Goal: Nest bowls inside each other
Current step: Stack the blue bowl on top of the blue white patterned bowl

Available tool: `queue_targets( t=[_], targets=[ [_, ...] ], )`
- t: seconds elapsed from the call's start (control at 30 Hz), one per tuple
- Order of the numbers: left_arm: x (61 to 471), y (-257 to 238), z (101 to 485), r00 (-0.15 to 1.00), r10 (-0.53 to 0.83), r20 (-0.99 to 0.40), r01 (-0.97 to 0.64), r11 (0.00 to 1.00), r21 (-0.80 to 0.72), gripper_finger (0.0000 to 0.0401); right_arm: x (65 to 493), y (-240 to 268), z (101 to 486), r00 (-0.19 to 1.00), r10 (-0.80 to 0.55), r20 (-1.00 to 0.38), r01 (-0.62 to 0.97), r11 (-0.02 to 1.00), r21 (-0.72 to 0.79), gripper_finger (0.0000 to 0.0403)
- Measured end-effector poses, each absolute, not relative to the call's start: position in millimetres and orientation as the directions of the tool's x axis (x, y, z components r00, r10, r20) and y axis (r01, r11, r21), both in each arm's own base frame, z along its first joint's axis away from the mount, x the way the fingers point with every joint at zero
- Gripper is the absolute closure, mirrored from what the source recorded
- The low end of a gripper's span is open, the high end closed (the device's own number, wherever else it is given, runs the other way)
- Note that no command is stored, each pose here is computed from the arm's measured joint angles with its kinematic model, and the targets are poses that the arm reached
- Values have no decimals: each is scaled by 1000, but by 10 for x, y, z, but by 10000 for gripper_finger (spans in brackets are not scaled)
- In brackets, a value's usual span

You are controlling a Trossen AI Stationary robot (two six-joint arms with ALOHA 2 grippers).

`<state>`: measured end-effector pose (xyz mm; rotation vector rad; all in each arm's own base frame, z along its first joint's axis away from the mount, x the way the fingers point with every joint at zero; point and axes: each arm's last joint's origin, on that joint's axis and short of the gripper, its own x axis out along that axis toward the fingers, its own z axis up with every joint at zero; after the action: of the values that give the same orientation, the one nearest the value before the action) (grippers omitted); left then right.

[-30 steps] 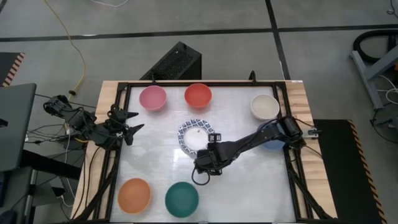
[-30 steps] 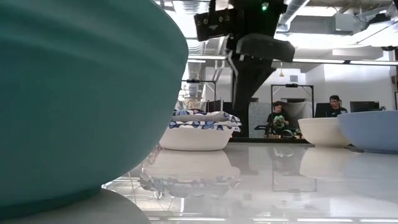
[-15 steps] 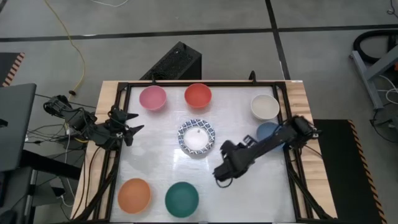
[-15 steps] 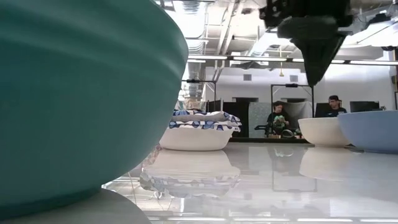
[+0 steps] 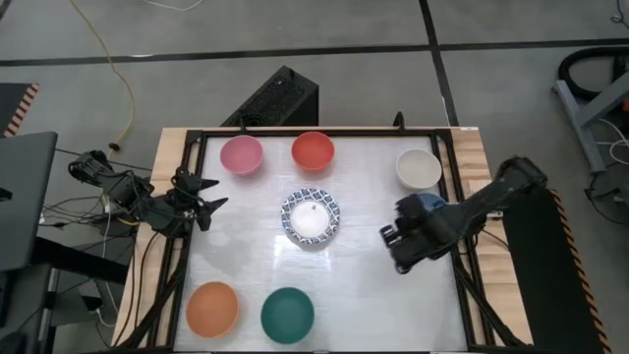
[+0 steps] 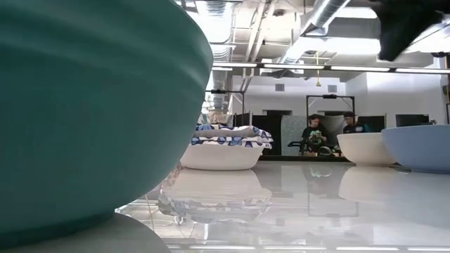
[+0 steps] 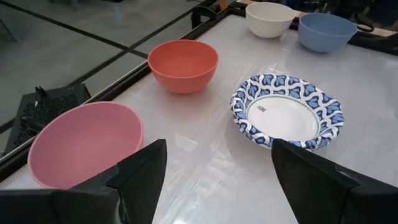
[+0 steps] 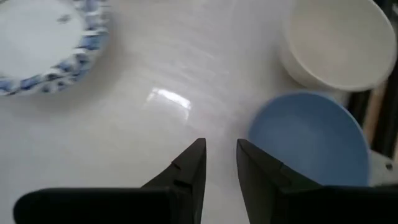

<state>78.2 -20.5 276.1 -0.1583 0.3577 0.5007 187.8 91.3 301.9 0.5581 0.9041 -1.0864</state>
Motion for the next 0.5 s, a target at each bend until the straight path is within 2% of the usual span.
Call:
queue_targets(
  t=[0.13,0.23,0.33,0.5],
  targets=[
    [782,-205,2761,817,440,-373,-495,867,-61,122,1663,784,2905,129,-472,-872,967,256,4,295],
    [782,-205,2761,817,440,-373,-495,867,-62,122,1561,709,2774,53,-433,-900,983,184,-30,295],
    [782,-205,2761,817,440,-373,-495,867,-62,122,1512,666,2651,-8,-422,-907,984,159,-83,295],
    [782,-205,2761,817,439,-373,-494,867,-62,122,1526,625,2578,-38,-431,-902,982,152,-114,295]
  ],
)
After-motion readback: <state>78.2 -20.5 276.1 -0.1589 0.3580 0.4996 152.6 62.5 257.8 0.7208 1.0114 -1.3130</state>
